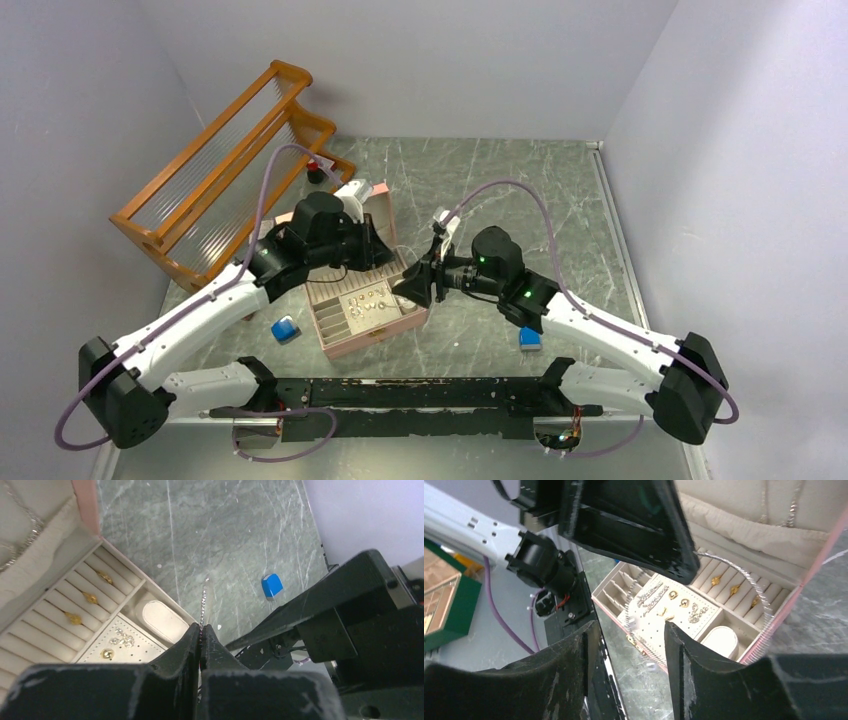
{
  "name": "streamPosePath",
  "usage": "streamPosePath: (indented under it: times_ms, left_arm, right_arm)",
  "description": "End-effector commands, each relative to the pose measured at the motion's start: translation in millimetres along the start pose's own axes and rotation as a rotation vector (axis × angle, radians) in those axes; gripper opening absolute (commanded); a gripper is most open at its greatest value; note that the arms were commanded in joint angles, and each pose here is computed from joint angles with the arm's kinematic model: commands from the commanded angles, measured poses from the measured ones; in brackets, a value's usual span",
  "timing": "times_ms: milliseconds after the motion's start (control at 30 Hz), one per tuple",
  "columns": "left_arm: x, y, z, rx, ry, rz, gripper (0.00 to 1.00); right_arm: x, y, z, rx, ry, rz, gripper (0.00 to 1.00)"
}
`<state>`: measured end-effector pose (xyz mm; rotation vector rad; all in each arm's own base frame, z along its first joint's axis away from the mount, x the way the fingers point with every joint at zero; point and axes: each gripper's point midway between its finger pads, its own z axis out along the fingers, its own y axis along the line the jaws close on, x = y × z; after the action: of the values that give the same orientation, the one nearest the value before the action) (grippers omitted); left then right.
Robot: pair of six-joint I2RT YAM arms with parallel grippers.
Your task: Organize the mixed jewelry
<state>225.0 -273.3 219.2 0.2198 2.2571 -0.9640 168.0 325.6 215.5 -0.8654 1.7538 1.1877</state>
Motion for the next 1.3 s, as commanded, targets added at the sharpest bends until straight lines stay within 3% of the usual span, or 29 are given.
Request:
streamPosePath:
  times_ms: [0,233,433,867,1267]
  left_arm:
    - [-31.6,-4.0,-29.9,-0.040,-0.108,0.114,0.05]
    - [-51.6,-1.9,-72.4,-0.086,-0.246,0.170,0.05]
    - [-72.4,27.6,-111.1,-0.255,-0.434,0.136,0.05]
    - [-87.9,32.8,-152.9,-0.284,-0.604,0.155,0.05]
    - [-78.0,29.5,-137.5,-0.242,-0.553,0.137,0.05]
  right_arm:
    - [-32.2,-6.3,-9.5,0.113,-0.089,0.062,0.56]
    - [-52.7,-34.2,-25.7,0.315,-0.219,0.180,0.61]
    - [-43.8,-78.0,-44.2,0.583,-0.295,0.334,0.61]
    - [30.8,-127.2,13.3,0.740,0.076,0.350,0.59]
    - [67.9,-156.1,47.3,0.763,0.178,0.352,0.38]
